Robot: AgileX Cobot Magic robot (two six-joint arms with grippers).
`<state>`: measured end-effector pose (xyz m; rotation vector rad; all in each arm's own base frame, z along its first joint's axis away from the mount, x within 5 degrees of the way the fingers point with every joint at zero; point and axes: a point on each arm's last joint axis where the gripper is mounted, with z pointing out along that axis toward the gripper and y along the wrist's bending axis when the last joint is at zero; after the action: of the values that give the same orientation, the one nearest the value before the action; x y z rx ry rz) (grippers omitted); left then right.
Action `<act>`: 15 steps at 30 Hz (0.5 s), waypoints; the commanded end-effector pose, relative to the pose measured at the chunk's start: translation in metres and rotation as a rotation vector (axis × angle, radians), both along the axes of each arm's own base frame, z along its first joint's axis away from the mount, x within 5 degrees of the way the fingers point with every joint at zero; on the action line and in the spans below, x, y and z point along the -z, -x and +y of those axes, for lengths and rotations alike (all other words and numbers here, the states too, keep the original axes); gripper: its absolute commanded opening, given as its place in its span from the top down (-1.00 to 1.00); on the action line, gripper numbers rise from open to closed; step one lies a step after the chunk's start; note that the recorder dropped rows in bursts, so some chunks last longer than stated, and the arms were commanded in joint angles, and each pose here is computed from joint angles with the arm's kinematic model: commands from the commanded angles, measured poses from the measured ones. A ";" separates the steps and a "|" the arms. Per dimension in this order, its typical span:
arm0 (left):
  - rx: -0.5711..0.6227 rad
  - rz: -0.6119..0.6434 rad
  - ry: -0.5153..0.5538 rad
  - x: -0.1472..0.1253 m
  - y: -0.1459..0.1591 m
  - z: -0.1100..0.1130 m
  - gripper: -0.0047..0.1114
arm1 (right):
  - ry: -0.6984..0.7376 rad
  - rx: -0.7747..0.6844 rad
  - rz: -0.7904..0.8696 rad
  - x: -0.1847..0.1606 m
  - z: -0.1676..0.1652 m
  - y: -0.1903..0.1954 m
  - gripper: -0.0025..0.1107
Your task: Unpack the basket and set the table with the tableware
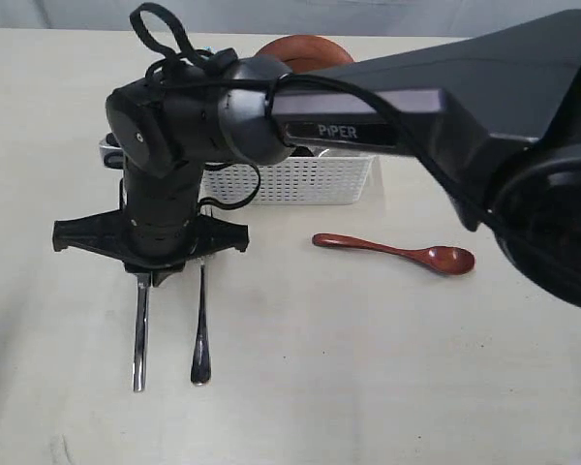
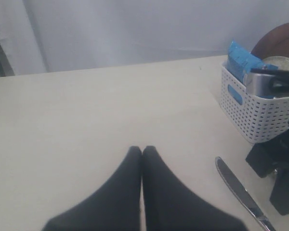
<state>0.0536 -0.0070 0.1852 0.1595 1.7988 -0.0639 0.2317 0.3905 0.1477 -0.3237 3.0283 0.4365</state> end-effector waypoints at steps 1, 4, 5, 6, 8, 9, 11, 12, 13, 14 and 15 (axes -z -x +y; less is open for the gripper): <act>0.000 -0.002 -0.008 0.001 0.000 0.000 0.92 | -0.047 -0.076 -0.047 -0.009 0.009 0.010 0.50; 0.000 -0.002 -0.008 0.001 0.000 0.000 0.92 | -0.042 -0.076 -0.034 -0.004 0.011 0.013 0.17; 0.000 -0.002 -0.008 0.001 0.000 0.000 0.92 | -0.039 -0.076 -0.033 -0.003 0.011 0.013 0.17; 0.000 -0.002 -0.008 0.001 0.000 0.000 0.92 | -0.038 -0.078 -0.032 -0.002 0.012 0.014 0.17; 0.000 -0.002 -0.008 0.001 0.000 0.000 0.92 | -0.034 -0.091 -0.037 -0.002 0.014 0.017 0.17; 0.000 -0.002 -0.008 0.001 0.000 0.000 0.92 | -0.031 -0.096 -0.042 -0.002 0.014 0.018 0.17; 0.000 -0.002 -0.008 0.001 0.000 0.000 0.92 | -0.014 -0.109 -0.037 -0.002 0.016 0.018 0.17; 0.000 -0.002 -0.008 0.001 0.000 0.000 0.92 | -0.005 -0.119 -0.034 -0.002 0.019 0.019 0.17; 0.000 -0.002 -0.008 0.001 0.000 0.000 0.92 | 0.000 -0.133 -0.035 -0.003 0.022 0.020 0.17; 0.000 -0.002 -0.008 0.001 0.000 0.000 0.92 | 0.006 -0.148 -0.035 -0.003 0.026 0.021 0.17; 0.000 -0.002 -0.008 0.001 0.000 0.000 0.92 | 0.010 -0.156 -0.034 -0.001 0.030 0.022 0.17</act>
<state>0.0536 -0.0070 0.1852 0.1595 1.7988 -0.0639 0.2125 0.4120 0.1491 -0.4956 2.9935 0.4495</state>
